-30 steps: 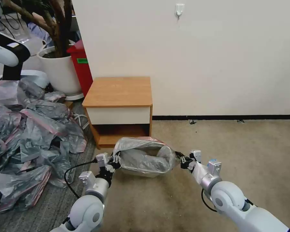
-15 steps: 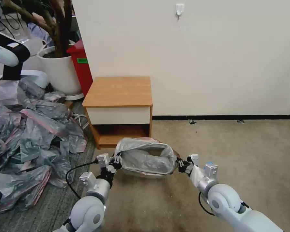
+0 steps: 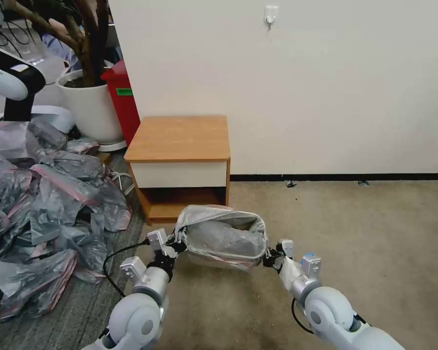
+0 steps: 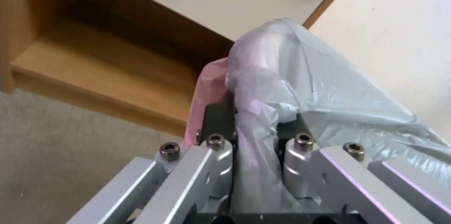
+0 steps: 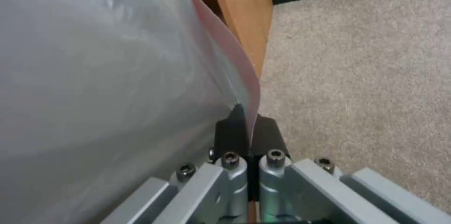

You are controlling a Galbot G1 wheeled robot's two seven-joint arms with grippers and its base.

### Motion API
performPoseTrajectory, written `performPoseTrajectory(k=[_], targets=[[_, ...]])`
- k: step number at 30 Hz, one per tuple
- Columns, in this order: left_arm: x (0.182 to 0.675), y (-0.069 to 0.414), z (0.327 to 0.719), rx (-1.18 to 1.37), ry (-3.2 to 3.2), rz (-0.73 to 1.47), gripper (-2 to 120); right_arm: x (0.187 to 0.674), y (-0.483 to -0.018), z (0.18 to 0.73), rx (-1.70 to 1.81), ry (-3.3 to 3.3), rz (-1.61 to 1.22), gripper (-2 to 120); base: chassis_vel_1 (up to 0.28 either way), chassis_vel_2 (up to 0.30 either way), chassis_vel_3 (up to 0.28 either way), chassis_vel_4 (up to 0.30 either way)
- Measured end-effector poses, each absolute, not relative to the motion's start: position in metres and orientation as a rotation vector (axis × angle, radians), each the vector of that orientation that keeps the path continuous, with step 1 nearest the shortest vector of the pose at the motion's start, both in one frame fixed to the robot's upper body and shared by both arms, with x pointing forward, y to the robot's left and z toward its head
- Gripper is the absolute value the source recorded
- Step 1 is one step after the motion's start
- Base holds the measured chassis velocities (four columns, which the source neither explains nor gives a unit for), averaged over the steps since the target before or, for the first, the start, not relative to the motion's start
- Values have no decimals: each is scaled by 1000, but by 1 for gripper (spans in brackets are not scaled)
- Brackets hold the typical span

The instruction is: Pick up the garbage bag from the table and place it over the trash can.

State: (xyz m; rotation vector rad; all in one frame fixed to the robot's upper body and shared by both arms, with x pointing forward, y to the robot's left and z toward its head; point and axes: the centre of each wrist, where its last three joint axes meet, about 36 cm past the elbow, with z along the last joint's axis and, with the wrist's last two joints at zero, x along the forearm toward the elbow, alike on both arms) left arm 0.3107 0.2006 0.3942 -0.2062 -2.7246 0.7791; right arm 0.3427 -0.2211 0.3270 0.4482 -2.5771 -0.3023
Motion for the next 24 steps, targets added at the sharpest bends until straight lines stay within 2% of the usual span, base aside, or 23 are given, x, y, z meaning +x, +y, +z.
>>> performPoseTrajectory(k=[24], targets=[[310, 197, 418, -214, -2603, 885, 9, 346, -208, 296, 357, -2646, -183, 0, 0, 0, 0, 0]])
